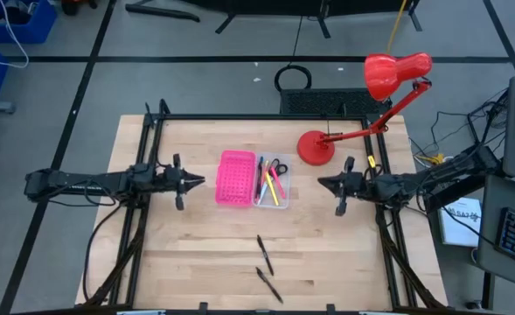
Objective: Pick & place school supplies into a supply box
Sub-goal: Put the top black ballpen into the pink supply box
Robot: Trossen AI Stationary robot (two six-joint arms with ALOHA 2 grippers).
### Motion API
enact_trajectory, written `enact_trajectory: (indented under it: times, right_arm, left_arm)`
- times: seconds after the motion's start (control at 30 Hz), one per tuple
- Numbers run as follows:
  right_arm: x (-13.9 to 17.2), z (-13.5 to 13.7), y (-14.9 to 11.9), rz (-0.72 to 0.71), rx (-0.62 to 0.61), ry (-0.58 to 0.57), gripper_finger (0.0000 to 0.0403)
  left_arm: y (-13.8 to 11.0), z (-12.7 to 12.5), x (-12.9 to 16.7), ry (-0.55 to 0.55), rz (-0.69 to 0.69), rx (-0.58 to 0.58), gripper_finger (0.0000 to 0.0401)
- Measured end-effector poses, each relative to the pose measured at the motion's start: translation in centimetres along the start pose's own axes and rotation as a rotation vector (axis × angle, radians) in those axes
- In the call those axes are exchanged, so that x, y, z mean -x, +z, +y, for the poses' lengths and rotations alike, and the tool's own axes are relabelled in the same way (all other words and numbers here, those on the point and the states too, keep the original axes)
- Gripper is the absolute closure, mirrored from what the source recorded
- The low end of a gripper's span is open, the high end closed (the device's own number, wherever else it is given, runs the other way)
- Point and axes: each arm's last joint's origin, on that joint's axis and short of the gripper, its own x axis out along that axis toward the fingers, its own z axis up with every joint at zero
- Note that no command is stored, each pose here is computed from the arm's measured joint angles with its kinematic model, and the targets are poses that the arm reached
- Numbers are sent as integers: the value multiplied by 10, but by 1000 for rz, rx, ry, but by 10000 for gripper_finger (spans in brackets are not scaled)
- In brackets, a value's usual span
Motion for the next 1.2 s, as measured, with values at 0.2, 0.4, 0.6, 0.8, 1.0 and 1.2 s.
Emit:
enact_trajectory:
  times: [0.2, 0.4, 0.6, 0.8, 1.0, 1.2]
  right_arm:
    - [0, 0, 0, -16, 75, -1, 403]
    - [0, 0, 0, -20, 148, -1, 403]
    - [0, -1, 1, -28, 217, -7, 403]
    - [-1, 1, -3, 4, 296, 25, 403]
    - [-17, 27, 24, 14, 256, 66, 403]
    - [-56, 88, 50, 294, 341, 52, 403]
  left_arm:
    - [-4, -1, 0, -37, 44, 17, 354]
    - [-5, -1, 0, -31, 47, 7, 354]
    - [-5, 2, 0, 67, 54, 3, 354]
    - [-9, 2, 0, 85, 92, 0, 354]
    - [-9, 2, 1, 85, 92, 23, 354]
    - [-9, 2, 1, 85, 96, 24, 354]
